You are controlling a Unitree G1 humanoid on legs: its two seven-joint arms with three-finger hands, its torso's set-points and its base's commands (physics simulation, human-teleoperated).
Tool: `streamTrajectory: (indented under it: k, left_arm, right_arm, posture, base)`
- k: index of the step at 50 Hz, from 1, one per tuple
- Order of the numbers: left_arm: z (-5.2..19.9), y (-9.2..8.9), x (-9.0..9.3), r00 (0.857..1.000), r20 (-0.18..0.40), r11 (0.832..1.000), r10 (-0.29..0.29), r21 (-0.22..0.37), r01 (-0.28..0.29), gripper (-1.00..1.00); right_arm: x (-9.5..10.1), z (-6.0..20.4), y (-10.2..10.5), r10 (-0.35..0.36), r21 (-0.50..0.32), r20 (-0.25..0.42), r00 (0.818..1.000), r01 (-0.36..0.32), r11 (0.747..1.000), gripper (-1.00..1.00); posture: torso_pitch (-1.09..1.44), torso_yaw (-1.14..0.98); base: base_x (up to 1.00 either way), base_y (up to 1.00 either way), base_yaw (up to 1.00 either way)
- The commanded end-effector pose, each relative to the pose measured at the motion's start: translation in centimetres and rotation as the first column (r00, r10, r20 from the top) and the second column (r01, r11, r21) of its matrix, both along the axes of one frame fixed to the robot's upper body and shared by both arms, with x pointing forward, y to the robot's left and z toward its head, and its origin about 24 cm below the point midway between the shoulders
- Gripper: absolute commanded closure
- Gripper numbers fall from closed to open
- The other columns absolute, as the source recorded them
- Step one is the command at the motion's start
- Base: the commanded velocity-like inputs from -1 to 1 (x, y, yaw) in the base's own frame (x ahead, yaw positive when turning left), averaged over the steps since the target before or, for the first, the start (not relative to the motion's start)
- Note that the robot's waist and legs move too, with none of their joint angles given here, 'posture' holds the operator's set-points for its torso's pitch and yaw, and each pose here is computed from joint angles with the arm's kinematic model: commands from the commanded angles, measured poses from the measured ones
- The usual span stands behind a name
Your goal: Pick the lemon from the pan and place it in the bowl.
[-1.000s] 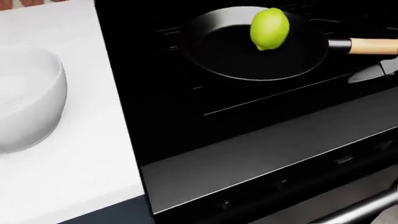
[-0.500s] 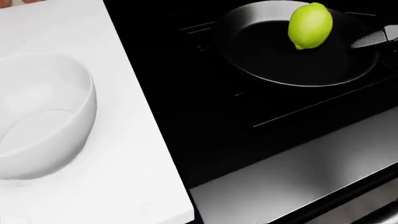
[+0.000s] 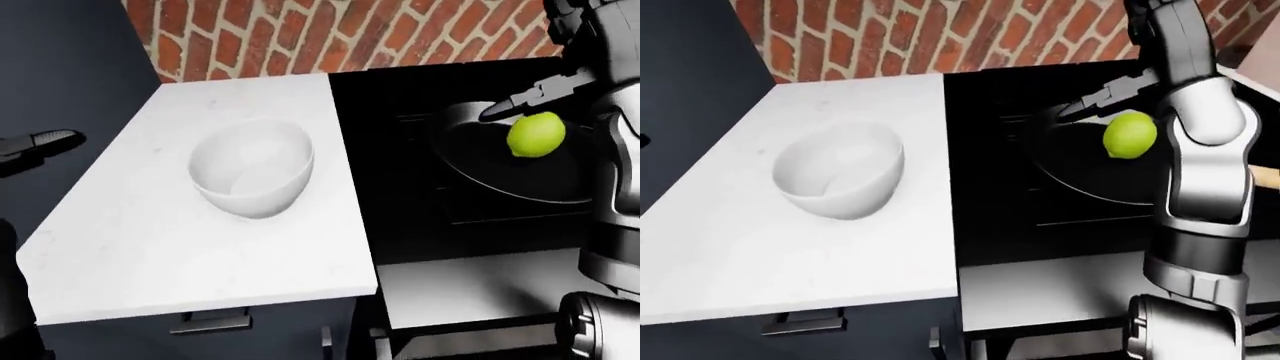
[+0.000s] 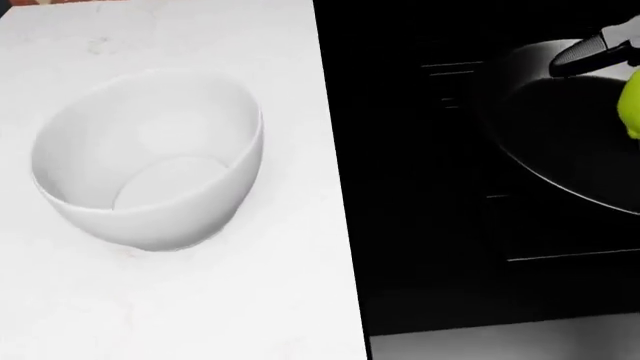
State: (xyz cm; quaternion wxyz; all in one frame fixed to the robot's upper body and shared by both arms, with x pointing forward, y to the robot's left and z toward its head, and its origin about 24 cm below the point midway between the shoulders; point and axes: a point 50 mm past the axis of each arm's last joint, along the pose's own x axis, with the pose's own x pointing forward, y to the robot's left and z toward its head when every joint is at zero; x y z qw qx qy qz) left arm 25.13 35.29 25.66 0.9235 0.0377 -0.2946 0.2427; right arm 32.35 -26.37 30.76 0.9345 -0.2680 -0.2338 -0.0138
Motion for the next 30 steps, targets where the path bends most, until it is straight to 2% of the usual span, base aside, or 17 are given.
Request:
streamTrajectory:
  k: [1, 5, 6, 9, 12, 15, 18, 21, 23, 25, 26, 27, 30]
  left_arm:
    - [1.4, -0.1, -0.5, 0.998, 0.056, 0.999, 0.001, 0.036, -0.003, -1.00]
    - [1.4, -0.3, -0.5, 0.998, 0.055, 0.999, -0.002, 0.046, 0.000, -1.00]
    - [1.5, -0.3, -0.5, 0.998, 0.058, 0.999, -0.002, 0.045, -0.001, -1.00]
    - [1.6, -0.5, -0.5, 0.998, 0.066, 0.998, -0.003, 0.059, -0.001, -1.00]
    - [1.8, -0.8, -0.6, 0.996, 0.083, 0.997, -0.034, 0.068, 0.028, -1.00]
    - [1.8, -1.0, -0.7, 0.995, 0.090, 0.996, -0.034, 0.084, 0.027, -1.00]
    - [1.8, -0.9, -0.7, 0.996, 0.083, 0.996, -0.031, 0.083, 0.024, -1.00]
    - [1.6, -0.7, -0.7, 0.997, 0.072, 0.997, -0.024, 0.080, 0.018, -1.00]
    - [1.5, -0.6, -0.5, 0.998, 0.057, 0.997, -0.003, 0.077, -0.001, -1.00]
    - [1.6, -0.7, -0.6, 0.998, 0.066, 0.997, -0.022, 0.069, 0.017, -1.00]
    - [1.5, -0.7, -0.6, 0.998, 0.065, 0.997, -0.019, 0.072, 0.015, -1.00]
    - [1.5, -0.7, -0.5, 0.998, 0.063, 0.997, -0.017, 0.074, 0.012, -1.00]
    - [1.5, -0.7, -0.5, 0.998, 0.061, 0.998, -0.017, 0.065, 0.013, -1.00]
  right_arm:
    - [-1.0, 2.6, 0.2, -0.005, -0.046, 0.108, 0.994, 0.010, 0.999, -1.00]
    - [-0.8, 3.3, 0.3, -0.004, -0.103, 0.124, 0.992, 0.017, 0.995, -1.00]
    - [-0.5, 3.6, 0.0, -0.016, -0.061, 0.093, 0.996, 0.021, 0.998, -1.00]
    - [-0.4, 4.5, -0.1, -0.002, -0.074, 0.083, 0.997, 0.008, 0.997, -1.00]
    - [-0.4, 5.3, -0.1, -0.004, -0.114, 0.060, 0.998, 0.011, 0.993, -1.00]
    - [-0.3, 5.9, -0.2, 0.013, -0.164, 0.012, 1.000, -0.010, 0.986, -1.00]
    - [-0.2, 6.9, -0.3, 0.021, -0.206, 0.000, 1.000, -0.020, 0.978, -1.00]
    - [0.1, 6.7, -0.4, 0.031, -0.310, -0.033, 0.999, -0.040, 0.950, -1.00]
    - [0.3, 6.8, -0.4, 0.031, -0.348, -0.041, 0.999, -0.043, 0.937, -1.00]
    - [0.3, 7.4, -0.5, 0.038, -0.420, -0.032, 0.999, -0.048, 0.906, -1.00]
    - [0.4, 7.9, -0.6, 0.039, -0.415, -0.034, 0.999, -0.049, 0.908, -1.00]
    - [0.5, 8.2, -0.5, 0.045, -0.459, -0.028, 0.999, -0.053, 0.887, -1.00]
    - [0.5, 8.9, -0.3, 0.066, -0.505, -0.050, 0.997, -0.082, 0.859, -1.00]
  posture:
    - [0.00, 0.00]
    - [0.00, 0.00]
    - [0.00, 0.00]
    - [0.00, 0.00]
    - [0.00, 0.00]
    - [0.00, 0.00]
    - [0.00, 0.00]
    - [0.00, 0.00]
    - [0.00, 0.00]
    - [0.00, 0.00]
    - [0.00, 0.00]
    - [0.00, 0.00]
    - [0.00, 0.00]
  base:
    - [0.00, 0.00, 0.00]
    - [0.00, 0.00, 0.00]
    - [0.00, 0.00, 0.00]
    - [0.00, 0.00, 0.00]
    - [0.00, 0.00, 0.00]
    - [0.00, 0.00, 0.00]
    - [0.00, 0.00, 0.00]
    - [0.00, 0.00, 0.00]
    - [0.00, 0.00, 0.00]
    - [0.00, 0.00, 0.00]
    - [0.00, 0.00, 0.00]
    - [0.00, 0.00, 0.00]
    - [0.00, 0.00, 0.00]
